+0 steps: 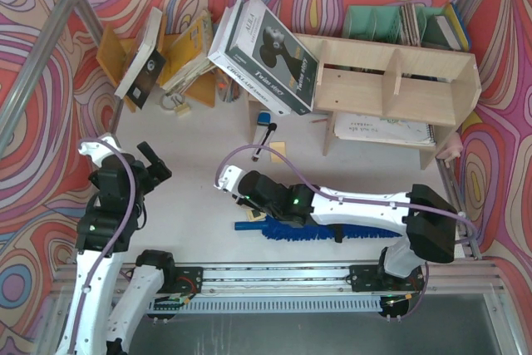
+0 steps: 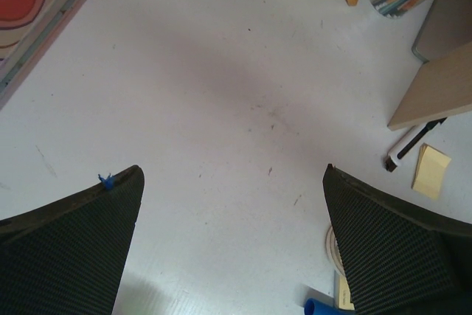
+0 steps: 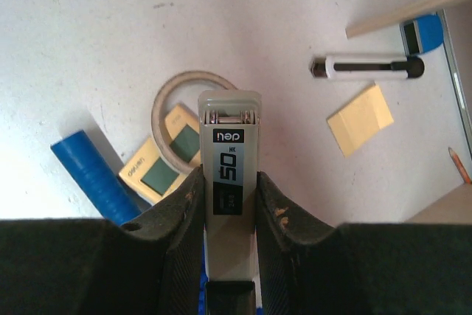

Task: Dust the bookshelf with a duster

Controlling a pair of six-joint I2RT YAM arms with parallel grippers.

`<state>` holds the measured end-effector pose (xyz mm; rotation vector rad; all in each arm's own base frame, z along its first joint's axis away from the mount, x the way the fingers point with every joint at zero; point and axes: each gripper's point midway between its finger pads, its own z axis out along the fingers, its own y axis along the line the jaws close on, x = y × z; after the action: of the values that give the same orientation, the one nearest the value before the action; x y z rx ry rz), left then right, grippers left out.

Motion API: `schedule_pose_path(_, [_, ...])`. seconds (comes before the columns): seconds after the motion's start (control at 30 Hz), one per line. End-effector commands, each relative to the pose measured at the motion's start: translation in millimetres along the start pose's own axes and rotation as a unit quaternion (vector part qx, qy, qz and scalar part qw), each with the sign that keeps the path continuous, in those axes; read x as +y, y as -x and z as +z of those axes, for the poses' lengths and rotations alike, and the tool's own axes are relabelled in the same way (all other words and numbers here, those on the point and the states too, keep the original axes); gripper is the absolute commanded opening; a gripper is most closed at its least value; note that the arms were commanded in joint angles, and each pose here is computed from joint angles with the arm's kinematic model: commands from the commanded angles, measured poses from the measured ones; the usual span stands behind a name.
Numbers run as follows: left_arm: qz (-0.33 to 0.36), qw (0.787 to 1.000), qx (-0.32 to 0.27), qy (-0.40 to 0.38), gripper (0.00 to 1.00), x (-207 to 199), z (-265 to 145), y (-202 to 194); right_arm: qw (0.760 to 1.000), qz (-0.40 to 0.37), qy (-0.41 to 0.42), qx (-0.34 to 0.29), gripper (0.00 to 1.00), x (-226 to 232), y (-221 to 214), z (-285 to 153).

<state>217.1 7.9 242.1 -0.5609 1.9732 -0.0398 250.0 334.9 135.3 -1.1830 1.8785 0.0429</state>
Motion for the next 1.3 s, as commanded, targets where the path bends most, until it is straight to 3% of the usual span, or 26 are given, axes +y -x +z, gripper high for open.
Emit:
schedule_pose_path(0.0, [-0.006,1.000,-0.009,0.028,0.99,13.5,-1.3,-1.5,0.999,-0.005,-0.013,-0.052,0.12,-8.3,39.5,8.0])
schedule_pose_path(0.77, [-0.012,0.999,-0.014,0.031,0.99,16.0,-2.3,-0.3,0.995,-0.073,-0.043,-0.044,0.09,-61.9,49.0,82.0])
schedule_pose_path(1.27, [-0.016,0.999,-0.017,0.032,0.98,16.6,-2.2,1.7,0.996,-0.082,-0.011,-0.020,0.11,-54.5,36.0,123.9])
